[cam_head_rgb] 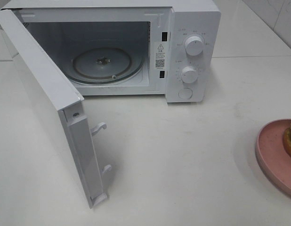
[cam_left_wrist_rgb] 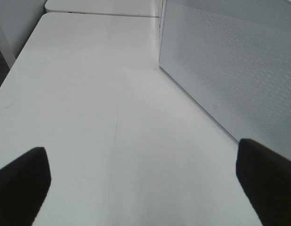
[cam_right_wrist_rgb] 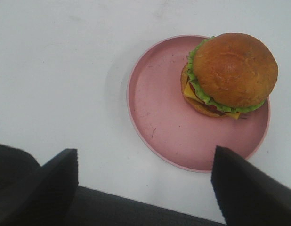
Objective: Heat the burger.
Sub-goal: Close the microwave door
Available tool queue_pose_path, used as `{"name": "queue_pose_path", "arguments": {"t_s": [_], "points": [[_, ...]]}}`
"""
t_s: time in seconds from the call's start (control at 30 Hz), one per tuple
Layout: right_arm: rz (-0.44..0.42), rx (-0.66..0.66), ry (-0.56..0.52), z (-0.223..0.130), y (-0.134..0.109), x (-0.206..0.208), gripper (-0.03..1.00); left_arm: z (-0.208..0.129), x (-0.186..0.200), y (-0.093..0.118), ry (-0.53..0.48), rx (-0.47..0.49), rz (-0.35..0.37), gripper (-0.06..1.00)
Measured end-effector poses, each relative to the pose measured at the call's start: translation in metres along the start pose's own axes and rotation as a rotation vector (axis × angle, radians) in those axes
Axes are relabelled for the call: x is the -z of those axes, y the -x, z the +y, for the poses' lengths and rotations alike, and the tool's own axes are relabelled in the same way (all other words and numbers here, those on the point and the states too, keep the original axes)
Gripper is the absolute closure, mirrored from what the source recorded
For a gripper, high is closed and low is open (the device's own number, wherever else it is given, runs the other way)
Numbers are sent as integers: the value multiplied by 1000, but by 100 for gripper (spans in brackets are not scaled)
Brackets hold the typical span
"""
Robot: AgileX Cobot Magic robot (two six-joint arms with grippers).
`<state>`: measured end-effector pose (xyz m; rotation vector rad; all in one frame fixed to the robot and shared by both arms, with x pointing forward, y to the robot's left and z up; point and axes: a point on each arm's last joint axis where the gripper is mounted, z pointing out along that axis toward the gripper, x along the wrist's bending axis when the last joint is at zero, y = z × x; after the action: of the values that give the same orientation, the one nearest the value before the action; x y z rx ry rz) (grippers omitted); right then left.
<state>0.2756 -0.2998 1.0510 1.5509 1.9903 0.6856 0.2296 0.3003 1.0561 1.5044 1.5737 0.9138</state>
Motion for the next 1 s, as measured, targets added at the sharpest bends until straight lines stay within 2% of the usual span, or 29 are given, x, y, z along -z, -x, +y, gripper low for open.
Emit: {"name": "queue_pose_path", "arguments": {"t_s": [0.33, 0.57, 1.0], "points": [[-13, -81, 170, -16, -2, 14, 21, 0, 0, 0, 0, 0, 0, -5], [-67, -136, 297, -31, -2, 28, 21, 0, 0, 0, 0, 0, 0, -5], [-85, -150, 317, -33, -3, 30, 21, 0, 0, 0, 0, 0, 0, -5]]}}
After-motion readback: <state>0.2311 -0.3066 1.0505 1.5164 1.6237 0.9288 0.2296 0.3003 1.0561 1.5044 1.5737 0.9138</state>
